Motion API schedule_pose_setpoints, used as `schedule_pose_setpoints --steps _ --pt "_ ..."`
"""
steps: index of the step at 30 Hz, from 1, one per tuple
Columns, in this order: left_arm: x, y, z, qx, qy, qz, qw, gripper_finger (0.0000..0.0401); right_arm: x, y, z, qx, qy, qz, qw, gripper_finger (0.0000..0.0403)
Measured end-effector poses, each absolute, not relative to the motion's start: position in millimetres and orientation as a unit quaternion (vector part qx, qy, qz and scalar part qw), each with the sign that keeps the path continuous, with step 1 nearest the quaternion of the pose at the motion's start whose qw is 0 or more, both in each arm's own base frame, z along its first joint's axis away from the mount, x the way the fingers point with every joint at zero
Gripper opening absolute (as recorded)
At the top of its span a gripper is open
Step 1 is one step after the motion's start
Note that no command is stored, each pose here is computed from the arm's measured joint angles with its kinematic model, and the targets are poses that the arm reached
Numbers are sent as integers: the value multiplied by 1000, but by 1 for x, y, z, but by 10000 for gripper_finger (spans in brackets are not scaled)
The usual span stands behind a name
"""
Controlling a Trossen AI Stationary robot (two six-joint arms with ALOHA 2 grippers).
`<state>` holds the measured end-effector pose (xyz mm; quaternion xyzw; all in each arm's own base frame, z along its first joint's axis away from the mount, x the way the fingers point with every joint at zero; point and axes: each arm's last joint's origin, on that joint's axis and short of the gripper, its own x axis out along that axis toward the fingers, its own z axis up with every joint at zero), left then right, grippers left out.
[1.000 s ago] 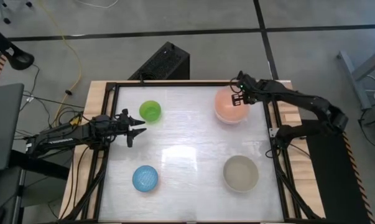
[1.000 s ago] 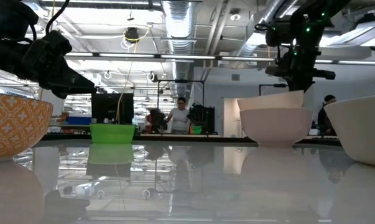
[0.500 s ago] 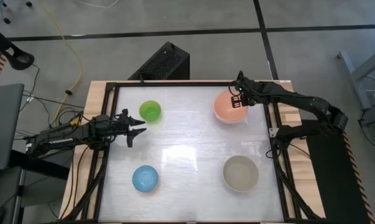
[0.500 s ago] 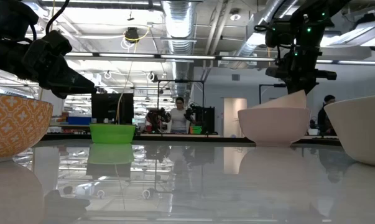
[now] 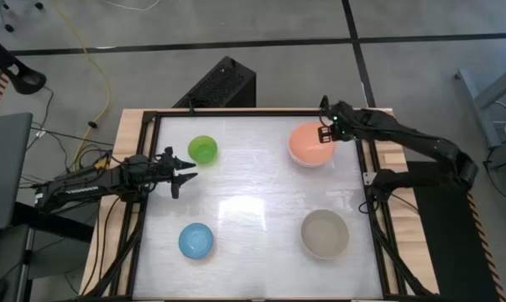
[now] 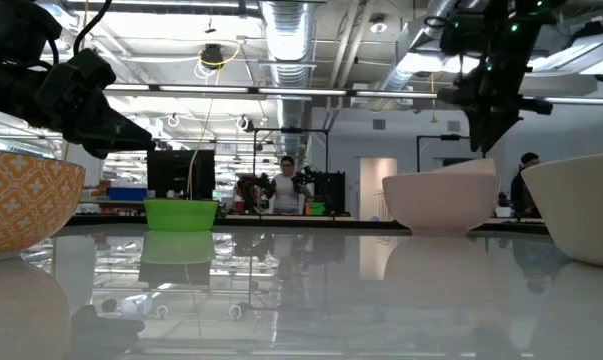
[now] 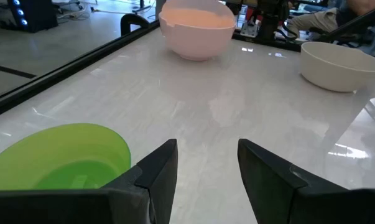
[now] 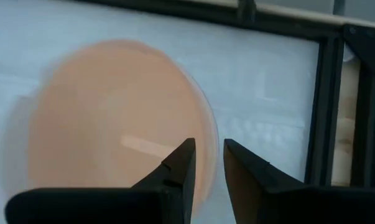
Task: Nest bowls inside each other
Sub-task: Stack the orange bowl on top of the white bowl
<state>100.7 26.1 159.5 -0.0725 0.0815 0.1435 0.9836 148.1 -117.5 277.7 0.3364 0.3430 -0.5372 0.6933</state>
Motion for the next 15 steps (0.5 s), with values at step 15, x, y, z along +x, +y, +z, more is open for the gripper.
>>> schedule_pose_setpoints --steps 15 --pt "101 26 160 -72 81 144 984 158 178 -114 256 246 324 -623 668 15"
